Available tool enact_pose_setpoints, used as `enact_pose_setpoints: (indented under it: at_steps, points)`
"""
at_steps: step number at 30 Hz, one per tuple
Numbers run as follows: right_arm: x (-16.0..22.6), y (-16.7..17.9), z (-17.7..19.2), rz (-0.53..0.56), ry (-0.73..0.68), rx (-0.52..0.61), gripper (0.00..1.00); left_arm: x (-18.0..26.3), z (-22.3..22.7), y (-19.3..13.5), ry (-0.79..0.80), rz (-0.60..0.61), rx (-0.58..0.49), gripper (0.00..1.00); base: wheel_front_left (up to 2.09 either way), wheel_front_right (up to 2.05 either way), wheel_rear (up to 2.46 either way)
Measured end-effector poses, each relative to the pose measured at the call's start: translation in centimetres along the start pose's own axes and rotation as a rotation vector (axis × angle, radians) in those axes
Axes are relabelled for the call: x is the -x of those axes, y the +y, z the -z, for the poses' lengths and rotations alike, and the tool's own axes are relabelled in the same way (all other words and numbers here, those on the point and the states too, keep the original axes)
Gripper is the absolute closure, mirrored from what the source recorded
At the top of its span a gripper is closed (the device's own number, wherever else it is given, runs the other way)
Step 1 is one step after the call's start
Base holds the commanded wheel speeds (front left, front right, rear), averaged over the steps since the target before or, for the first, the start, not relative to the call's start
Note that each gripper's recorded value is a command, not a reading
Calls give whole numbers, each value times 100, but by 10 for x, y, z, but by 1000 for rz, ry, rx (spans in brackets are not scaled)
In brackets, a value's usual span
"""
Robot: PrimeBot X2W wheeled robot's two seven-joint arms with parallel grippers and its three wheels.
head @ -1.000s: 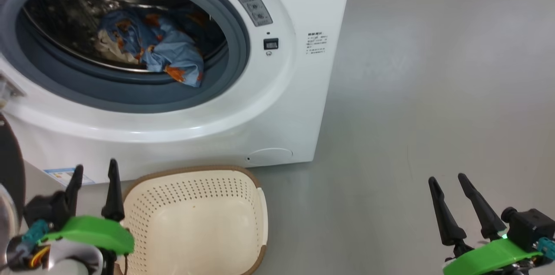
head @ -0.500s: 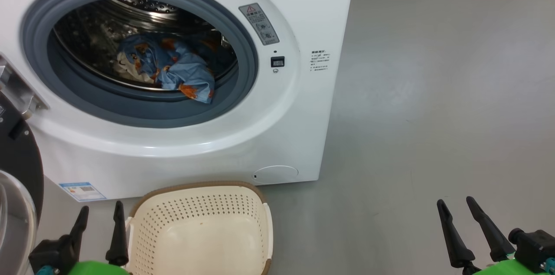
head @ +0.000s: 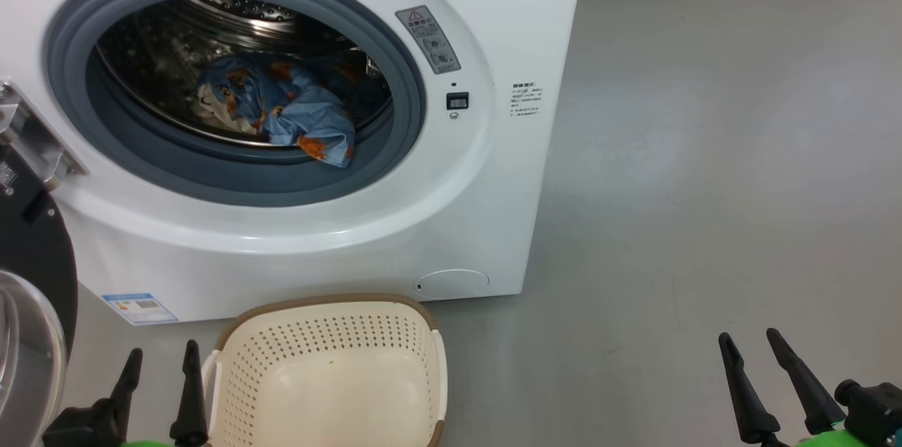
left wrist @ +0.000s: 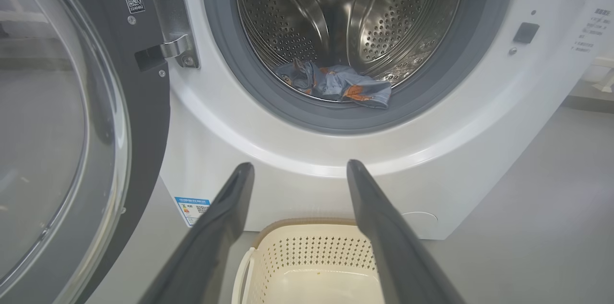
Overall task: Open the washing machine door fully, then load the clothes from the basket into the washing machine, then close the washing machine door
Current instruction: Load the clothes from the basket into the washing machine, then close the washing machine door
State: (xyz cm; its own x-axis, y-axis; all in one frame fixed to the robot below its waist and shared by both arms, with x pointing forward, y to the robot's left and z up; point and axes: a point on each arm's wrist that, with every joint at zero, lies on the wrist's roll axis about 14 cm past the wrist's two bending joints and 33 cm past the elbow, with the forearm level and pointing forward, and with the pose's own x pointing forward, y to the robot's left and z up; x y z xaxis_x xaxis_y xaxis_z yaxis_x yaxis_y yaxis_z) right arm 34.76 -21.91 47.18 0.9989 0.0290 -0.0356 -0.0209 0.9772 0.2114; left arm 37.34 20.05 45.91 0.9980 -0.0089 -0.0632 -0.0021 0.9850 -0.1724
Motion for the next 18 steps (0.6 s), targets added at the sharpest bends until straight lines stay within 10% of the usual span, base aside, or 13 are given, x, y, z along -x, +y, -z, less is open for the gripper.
enact_pose_setpoints:
  at_steps: [18]
  points:
    - [-2,2,1,-6,5,0,0,1,1,7,4,-26,-14,0,-36,36,0]
